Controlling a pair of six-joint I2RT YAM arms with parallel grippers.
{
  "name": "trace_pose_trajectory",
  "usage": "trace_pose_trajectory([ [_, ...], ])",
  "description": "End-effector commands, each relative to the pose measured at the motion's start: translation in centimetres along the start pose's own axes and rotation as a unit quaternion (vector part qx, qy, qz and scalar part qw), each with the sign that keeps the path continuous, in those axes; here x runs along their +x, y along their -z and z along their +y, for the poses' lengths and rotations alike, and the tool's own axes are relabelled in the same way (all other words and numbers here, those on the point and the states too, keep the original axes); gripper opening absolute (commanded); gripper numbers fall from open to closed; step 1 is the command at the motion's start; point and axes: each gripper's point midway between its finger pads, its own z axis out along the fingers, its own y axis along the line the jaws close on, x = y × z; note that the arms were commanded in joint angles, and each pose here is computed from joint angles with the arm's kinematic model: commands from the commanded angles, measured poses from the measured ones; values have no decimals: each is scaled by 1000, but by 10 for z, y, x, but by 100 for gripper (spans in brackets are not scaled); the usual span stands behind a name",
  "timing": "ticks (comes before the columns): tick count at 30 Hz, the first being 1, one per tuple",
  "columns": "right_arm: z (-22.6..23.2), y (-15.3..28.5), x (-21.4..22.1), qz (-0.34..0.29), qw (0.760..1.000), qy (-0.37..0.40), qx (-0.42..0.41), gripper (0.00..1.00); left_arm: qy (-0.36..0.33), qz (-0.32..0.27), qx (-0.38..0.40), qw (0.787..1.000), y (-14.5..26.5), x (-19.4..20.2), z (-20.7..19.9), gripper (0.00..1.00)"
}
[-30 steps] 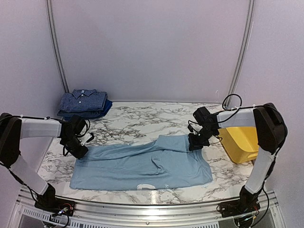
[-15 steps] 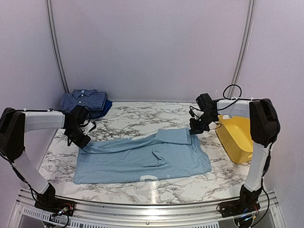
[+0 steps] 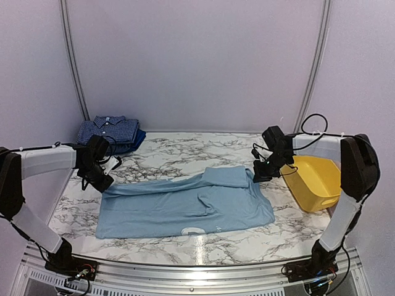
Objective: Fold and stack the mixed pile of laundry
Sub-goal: Fold the 1/3-folded T-shirt at the center of the board.
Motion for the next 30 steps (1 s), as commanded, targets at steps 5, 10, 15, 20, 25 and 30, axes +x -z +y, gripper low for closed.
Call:
trace_pose_trajectory([
  [5, 16, 3, -2, -12, 1000, 2, -25, 7, 2, 8, 12, 1000, 0, 9, -2, 0],
  [10, 19, 8, -31, -35, 999, -7, -38, 30, 1, 2, 10, 1000, 2, 4, 0, 0],
  [15, 19, -6, -40, -25, 998, -14, -50, 32, 5, -2, 9, 1000, 2, 2, 2, 0],
  [20, 18, -20, -34, -3, 998, -23, -55, 31, 11, -8, 9, 1000, 2, -2, 4, 0],
  [25, 12, -34, -20, 19, 998, -28, -49, 32, 11, -5, 12, 1000, -2, -2, 3, 0],
  [30, 11, -40, -16, 24, 998, -27, -52, 25, 11, -1, 15, 1000, -7, 0, 1, 0],
])
